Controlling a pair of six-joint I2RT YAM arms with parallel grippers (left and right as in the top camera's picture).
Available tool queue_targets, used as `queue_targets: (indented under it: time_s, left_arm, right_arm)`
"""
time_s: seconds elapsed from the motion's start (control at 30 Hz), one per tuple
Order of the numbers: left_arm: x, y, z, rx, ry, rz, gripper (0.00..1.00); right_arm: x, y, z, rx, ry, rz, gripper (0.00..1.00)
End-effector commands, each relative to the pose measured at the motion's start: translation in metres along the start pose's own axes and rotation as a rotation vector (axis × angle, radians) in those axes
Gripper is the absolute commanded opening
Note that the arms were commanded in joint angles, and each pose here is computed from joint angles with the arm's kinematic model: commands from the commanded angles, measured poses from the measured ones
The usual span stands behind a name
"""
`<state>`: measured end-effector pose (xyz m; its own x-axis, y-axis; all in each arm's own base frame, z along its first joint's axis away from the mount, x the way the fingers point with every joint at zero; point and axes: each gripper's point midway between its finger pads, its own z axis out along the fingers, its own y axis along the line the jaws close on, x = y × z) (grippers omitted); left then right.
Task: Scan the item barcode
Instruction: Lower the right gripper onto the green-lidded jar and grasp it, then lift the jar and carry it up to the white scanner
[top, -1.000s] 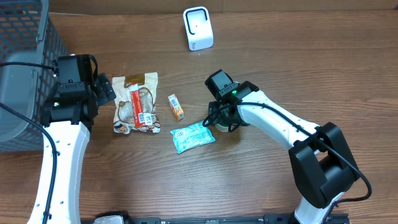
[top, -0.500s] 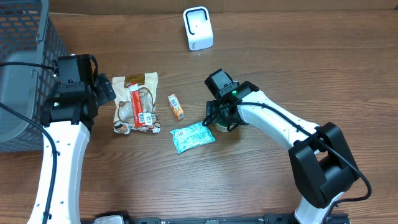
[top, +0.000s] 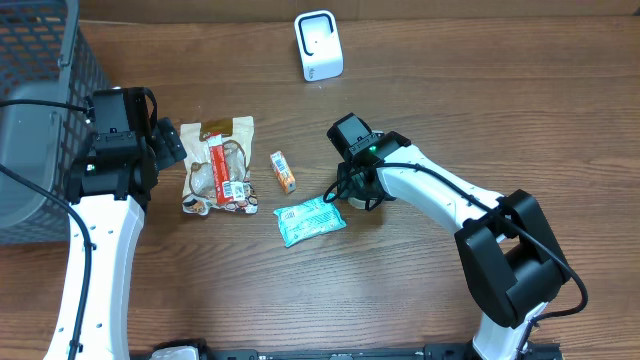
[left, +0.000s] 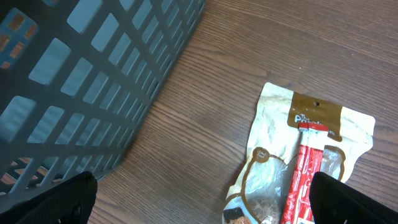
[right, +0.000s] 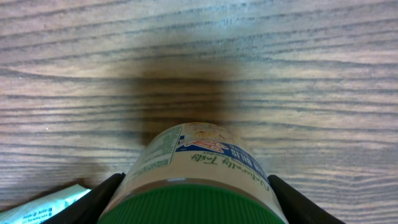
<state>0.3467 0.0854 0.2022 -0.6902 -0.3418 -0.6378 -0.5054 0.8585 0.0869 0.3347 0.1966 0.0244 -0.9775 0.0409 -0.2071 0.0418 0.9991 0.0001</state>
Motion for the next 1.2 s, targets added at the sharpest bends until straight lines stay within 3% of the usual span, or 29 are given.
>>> queue_targets:
  time_s: [0.0,0.03,0.07,0.3,0.57,0.67,0.87,1.17]
  left_arm:
    - [-0.005,0.0,-0.002,-0.01,-0.014,0.001,1.0]
    - [-0.005,0.0,-0.002,-0.01,-0.014,0.001,1.0]
    - [-0.005,0.0,-0.002,-0.01,-0.014,0.001,1.0]
    - [-0.005,0.0,-0.002,-0.01,-0.014,0.001,1.0]
    - [-0.005,0.0,-0.002,-0.01,-0.014,0.001,1.0]
    - [-0.005,0.0,-0.002,-0.01,-0.014,0.001,1.0]
    - [-0.005,0.0,-0.002,-0.01,-0.014,0.001,1.0]
    - [-0.005,0.0,-0.002,-0.01,-0.014,0.001,1.0]
  right_arm:
    - [-0.005,-0.005,0.006,0.028,-0.025,0.011,0.68]
    - [-0.006,-0.002,0.006,0.011,-0.023,0.012,0.76]
    - [-0.005,-0.001,0.006,0.003,-0.021,0.012,0.77]
    - [-0.006,0.0,0.006,0.003,-0.025,0.0,0.8]
    - [-0.01,0.001,0.004,0.0,-0.029,-0.133,0.87]
    - [-0.017,-0.002,-0.009,0.005,-0.016,-0.13,0.87]
    - [-0.033,0.018,-0.034,-0.169,0.029,-0.082,0.88]
    - [-0.017,0.004,-0.004,-0.081,0.119,-0.088,0.87]
